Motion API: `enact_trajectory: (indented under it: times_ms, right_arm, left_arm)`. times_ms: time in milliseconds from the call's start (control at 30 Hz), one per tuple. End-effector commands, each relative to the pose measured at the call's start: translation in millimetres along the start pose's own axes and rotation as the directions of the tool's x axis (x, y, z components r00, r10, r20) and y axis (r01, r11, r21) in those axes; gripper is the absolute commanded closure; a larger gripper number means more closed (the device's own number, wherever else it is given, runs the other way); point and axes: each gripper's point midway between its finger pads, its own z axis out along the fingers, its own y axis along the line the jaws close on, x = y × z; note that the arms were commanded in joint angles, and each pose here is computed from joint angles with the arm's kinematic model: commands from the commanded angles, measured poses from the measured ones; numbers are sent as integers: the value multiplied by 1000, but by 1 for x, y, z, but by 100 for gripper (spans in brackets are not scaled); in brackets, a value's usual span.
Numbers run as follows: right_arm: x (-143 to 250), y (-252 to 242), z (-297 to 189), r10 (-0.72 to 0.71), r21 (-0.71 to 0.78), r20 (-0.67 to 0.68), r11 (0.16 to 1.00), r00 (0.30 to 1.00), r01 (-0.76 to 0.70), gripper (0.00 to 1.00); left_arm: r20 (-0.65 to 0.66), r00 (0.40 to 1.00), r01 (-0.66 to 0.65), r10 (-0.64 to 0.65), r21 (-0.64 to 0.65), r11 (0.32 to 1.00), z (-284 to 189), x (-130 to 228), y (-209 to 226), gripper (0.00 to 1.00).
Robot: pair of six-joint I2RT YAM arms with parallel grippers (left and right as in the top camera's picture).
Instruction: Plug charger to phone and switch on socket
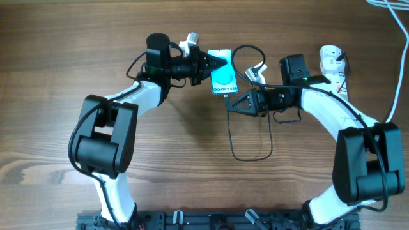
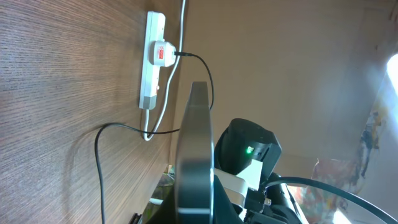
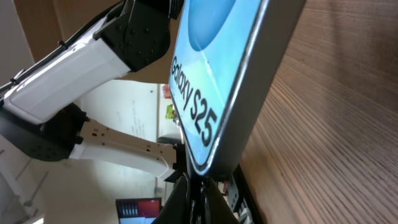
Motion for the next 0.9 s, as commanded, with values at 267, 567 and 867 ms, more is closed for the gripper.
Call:
enact_trajectory:
  times_ms: [267, 567, 867]
  right_arm:
    - [-1, 7, 1, 3, -3, 0, 1000, 1000, -3, 96]
    - [0, 8, 1, 3, -11, -1, 1000, 1000, -3, 96]
    - [0, 10, 1, 3, -19, -2, 1000, 1000, -3, 96]
  left_arm:
    - [-28, 999, -45, 46, 14, 999, 3, 2, -6, 96]
    - [-28, 999, -46, 46, 14, 999, 3, 2, -6, 96]
    - [-28, 998, -49, 49, 15, 999, 3, 2, -6, 96]
